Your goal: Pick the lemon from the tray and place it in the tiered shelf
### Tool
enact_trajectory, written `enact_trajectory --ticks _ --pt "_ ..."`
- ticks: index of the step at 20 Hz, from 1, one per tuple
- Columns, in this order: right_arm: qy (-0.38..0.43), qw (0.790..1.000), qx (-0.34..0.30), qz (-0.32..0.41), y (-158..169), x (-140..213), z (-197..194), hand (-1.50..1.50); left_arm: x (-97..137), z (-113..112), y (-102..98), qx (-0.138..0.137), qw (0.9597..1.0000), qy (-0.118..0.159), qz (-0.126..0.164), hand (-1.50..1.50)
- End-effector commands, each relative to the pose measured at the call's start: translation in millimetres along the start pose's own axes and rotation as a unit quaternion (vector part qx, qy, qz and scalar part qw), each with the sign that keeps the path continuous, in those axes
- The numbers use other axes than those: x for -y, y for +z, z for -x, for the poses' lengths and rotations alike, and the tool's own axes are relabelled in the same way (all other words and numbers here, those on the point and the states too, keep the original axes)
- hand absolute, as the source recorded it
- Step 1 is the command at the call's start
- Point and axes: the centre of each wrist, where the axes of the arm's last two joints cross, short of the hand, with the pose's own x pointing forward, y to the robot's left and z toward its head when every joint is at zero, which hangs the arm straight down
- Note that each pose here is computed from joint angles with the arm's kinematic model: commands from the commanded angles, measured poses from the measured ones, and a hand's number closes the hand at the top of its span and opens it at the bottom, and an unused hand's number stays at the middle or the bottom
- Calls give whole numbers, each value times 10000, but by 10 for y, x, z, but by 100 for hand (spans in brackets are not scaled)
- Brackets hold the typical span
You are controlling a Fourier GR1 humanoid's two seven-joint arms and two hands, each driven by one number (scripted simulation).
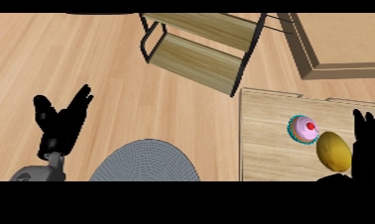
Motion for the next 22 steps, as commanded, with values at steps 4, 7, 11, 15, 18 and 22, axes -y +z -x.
enact_trajectory --ticks 4,7,11,15,18,22 --pt "174 9966 -795 164 -283 -105 -7 -150 -149 32 35 -221 9997 57 72 0" --pt "374 9972 -623 183 -137 -246 35 -150 -20 15 -45 -262 9996 61 11 0" --pt "47 9984 -479 298 -214 -302 -38 -150 24 268 -67 -318 9995 49 48 0" --pt "9 9989 -381 287 -310 -178 -75 -150 -24 51 -47 -311 9995 63 75 0" --pt "12 9992 -307 246 -473 -434 100 -150 -166 -90 -22 -280 9996 91 4 0" --pt "887 9928 -45 -802 -401 -497 54 150 21 115 26 -210 9997 -42 86 0"
